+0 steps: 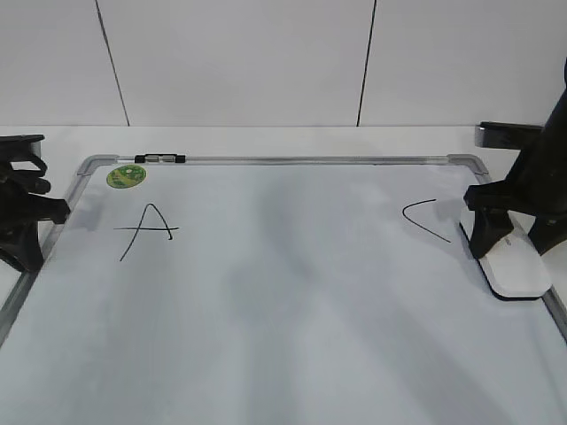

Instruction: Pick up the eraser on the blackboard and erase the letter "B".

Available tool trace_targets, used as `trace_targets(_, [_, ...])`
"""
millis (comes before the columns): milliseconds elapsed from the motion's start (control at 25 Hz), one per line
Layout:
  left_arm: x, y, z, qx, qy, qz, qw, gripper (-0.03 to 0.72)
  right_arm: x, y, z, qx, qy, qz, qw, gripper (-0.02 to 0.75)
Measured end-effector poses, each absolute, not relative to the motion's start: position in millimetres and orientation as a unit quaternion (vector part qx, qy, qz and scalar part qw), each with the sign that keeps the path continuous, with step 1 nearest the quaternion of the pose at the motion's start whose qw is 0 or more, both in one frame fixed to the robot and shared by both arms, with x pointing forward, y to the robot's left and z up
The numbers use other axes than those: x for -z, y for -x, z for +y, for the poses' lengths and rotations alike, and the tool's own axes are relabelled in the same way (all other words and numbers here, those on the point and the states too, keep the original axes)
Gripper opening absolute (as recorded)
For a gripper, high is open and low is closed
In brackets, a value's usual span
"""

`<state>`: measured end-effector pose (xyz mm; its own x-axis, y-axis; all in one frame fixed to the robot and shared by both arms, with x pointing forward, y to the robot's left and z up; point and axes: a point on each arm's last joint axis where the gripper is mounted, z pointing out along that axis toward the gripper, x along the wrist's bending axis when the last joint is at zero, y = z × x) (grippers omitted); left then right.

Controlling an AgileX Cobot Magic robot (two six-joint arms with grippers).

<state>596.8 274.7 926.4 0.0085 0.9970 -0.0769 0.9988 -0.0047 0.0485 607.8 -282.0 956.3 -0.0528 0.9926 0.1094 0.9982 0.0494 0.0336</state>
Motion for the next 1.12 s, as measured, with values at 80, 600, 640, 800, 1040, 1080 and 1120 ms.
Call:
trace_targets(80, [-926, -597, 275, 0.01, -0.709, 0.704, 0.044, 0.031, -956, -608, -282, 0.05, 0.688, -0.724, 0.028, 0.538])
trace_targets(600, [-927, -597, 275, 0.01, -0.709, 0.704, 0.045, 0.031, -983, -615, -281, 0.044, 0.683, -0.728, 0.045, 0.659])
trace_targets(640, [-927, -597, 275, 0.01, -0.709, 0.704, 0.045, 0.031, -987, -617, -281, 0.045, 0.682, -0.729, 0.04, 0.659])
trace_targets(800, [-927, -597, 275, 0.009, -0.709, 0.704, 0.044, 0.031, -1010, -629, -281, 0.07, 0.681, -0.728, 0.01, 0.652])
trace_targets(1040, [-927, -597, 276, 0.005, -0.714, 0.699, 0.04, 0.104, -1029, -628, -281, 0.088, 0.698, -0.711, -0.005, 0.57])
trace_targets(1080, [-927, -597, 276, 0.003, -0.716, 0.697, 0.038, 0.136, -1031, -628, -281, 0.09, 0.698, -0.71, -0.007, 0.561])
trace_targets(1120, [-927, -597, 277, 0.001, -0.718, 0.695, 0.037, 0.177, -1034, -626, -281, 0.092, 0.699, -0.709, -0.009, 0.557])
